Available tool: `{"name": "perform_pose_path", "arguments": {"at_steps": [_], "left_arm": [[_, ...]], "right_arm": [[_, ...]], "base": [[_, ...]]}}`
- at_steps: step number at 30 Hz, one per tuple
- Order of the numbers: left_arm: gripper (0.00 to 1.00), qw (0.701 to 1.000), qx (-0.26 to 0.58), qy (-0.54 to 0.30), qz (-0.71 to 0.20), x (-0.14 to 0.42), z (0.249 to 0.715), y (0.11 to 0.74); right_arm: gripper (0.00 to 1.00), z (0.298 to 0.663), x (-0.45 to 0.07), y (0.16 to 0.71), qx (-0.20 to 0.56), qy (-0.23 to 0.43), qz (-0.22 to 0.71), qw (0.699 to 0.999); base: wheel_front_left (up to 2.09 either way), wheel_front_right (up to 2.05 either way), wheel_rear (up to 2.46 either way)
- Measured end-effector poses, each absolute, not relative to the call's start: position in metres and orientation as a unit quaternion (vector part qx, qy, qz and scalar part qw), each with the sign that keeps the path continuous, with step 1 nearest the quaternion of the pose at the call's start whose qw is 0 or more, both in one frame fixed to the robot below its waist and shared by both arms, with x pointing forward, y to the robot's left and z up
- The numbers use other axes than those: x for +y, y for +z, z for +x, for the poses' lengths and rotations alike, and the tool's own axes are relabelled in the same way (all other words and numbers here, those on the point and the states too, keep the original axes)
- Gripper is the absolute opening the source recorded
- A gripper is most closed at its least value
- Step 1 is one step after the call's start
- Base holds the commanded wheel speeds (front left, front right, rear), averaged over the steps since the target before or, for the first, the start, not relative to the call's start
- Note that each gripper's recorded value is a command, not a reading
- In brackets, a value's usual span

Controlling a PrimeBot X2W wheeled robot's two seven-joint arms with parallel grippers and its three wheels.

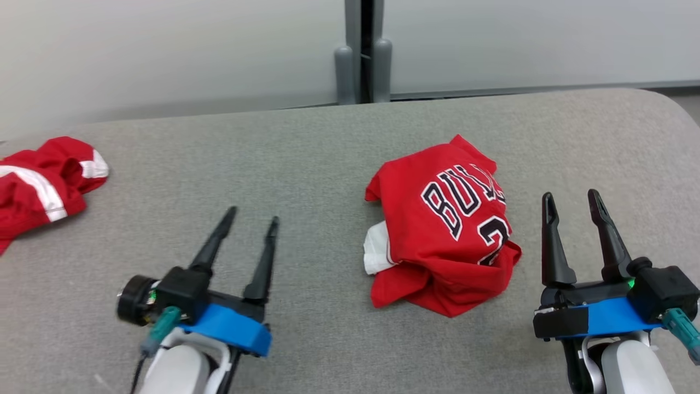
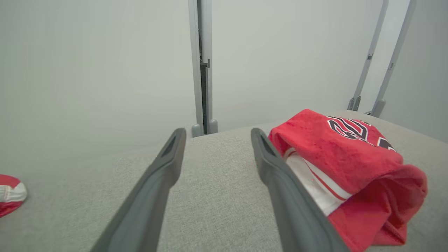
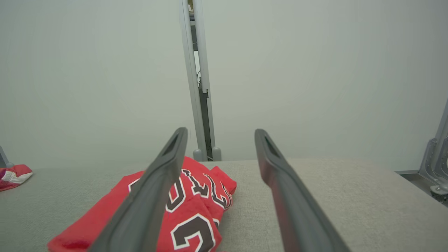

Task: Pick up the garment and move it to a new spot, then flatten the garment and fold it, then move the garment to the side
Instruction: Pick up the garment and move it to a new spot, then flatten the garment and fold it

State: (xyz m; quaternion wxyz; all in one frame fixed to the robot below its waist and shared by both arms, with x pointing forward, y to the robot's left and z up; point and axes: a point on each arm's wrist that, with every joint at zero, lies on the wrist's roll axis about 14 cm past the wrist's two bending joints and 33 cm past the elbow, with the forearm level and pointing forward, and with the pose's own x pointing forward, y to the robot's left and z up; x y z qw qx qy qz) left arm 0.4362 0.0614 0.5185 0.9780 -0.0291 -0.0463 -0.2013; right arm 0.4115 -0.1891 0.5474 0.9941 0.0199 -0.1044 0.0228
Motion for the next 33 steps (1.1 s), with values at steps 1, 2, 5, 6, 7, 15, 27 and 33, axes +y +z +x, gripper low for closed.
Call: {"name": "perform_pose_path", "arguments": {"at_steps": [1,2,5,6,7,15,27,33], "left_arm": [[1.00,0.981,-0.052,-0.184,-0.030,0.073,0.436,0.522],[1.00,0.984,-0.057,-0.166,-0.030,0.084,0.435,0.525],[1.00,0.990,-0.075,-0.117,-0.034,0.115,0.430,0.536],[1.00,0.991,-0.080,-0.103,-0.035,0.124,0.428,0.539],[1.00,0.992,-0.085,-0.090,-0.037,0.133,0.425,0.542],[1.00,0.995,-0.084,-0.038,-0.038,0.169,0.401,0.538],[1.00,0.997,-0.060,-0.028,-0.043,0.174,0.387,0.520],[1.00,0.997,-0.057,-0.028,-0.044,0.175,0.386,0.518]], "right_arm": [[1.00,0.412,-0.186,0.548,-0.106,0.027,0.020,0.994],[1.00,0.412,-0.183,0.550,-0.107,0.031,0.020,0.994],[1.00,0.409,-0.177,0.551,-0.109,0.040,0.022,0.993],[1.00,0.408,-0.175,0.552,-0.110,0.042,0.021,0.993],[1.00,0.407,-0.174,0.552,-0.110,0.043,0.021,0.993],[1.00,0.395,-0.174,0.546,-0.101,0.043,0.017,0.994],[1.00,0.380,-0.179,0.529,-0.075,0.036,0.017,0.996],[1.00,0.379,-0.177,0.527,-0.072,0.038,0.017,0.997]], "base": [[0.00,0.00,0.00],[0.00,0.00,0.00],[0.00,0.00,0.00],[0.00,0.00,0.00],[0.00,0.00,0.00],[0.00,0.00,0.00],[0.00,0.00,0.00],[0.00,0.00,0.00]]}}
